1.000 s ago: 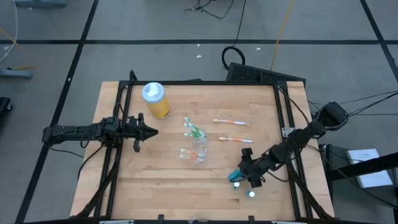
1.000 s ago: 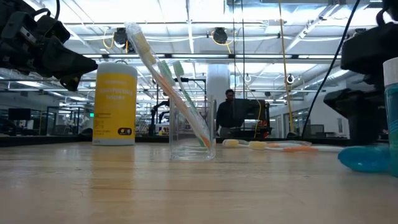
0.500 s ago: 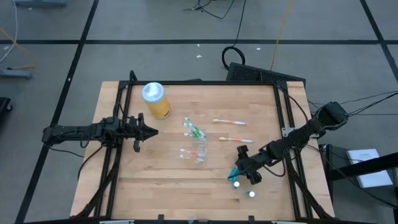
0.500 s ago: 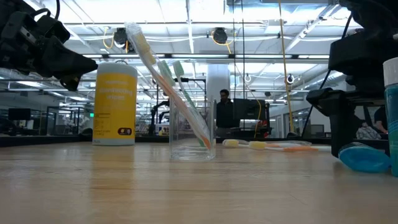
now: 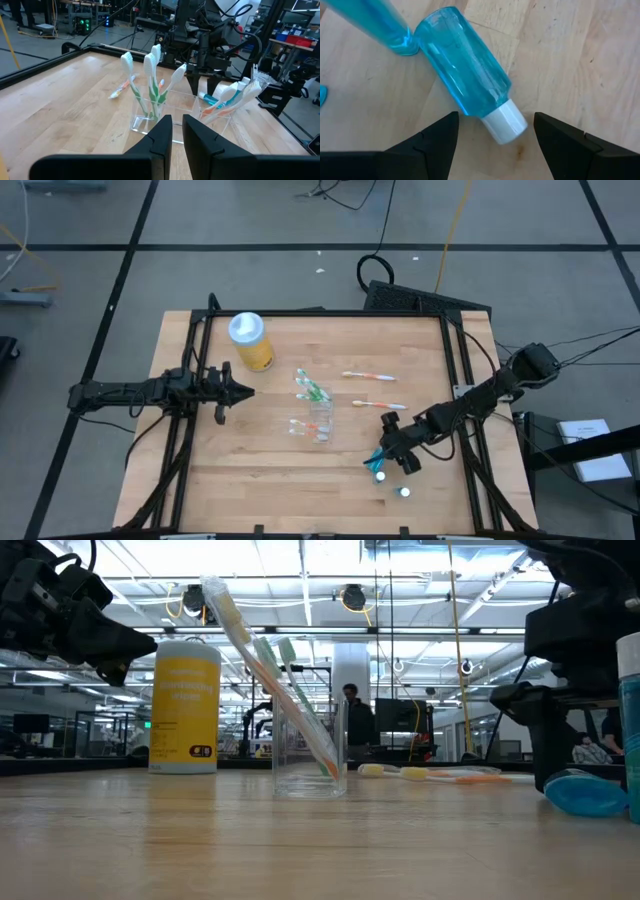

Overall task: Pick & Place toothbrushing station
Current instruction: Put the blue mouthwash bottle into the transparent organizer

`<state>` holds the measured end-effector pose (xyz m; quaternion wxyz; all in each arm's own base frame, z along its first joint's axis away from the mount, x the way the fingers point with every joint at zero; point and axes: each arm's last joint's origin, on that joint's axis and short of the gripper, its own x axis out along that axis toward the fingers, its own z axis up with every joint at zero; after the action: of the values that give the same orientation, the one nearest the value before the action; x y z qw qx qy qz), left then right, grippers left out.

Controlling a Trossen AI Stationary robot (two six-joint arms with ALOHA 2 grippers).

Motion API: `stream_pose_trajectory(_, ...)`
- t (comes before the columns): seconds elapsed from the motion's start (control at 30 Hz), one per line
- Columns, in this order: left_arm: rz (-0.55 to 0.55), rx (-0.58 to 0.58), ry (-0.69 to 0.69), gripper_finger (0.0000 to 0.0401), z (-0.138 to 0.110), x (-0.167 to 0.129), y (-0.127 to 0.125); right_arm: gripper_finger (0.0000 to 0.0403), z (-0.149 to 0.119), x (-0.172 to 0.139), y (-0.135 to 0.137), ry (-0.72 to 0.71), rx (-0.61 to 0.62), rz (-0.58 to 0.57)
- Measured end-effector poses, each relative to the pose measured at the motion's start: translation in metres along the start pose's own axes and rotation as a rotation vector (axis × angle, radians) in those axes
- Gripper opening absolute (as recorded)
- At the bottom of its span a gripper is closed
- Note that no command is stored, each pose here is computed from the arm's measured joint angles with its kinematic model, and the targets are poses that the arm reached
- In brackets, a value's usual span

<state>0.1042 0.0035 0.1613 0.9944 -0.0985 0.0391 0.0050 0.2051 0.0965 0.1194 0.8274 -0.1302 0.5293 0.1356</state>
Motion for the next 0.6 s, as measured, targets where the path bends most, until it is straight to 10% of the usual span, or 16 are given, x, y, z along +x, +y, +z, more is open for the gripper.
stream_pose_trajectory(0.6, 0.0, 0.0, 0.0, 0.0049, 0.0, 0.0, 0.0, 0.0252, -0.037, 0.005, -0.009, -0.047, -0.012, -0.022)
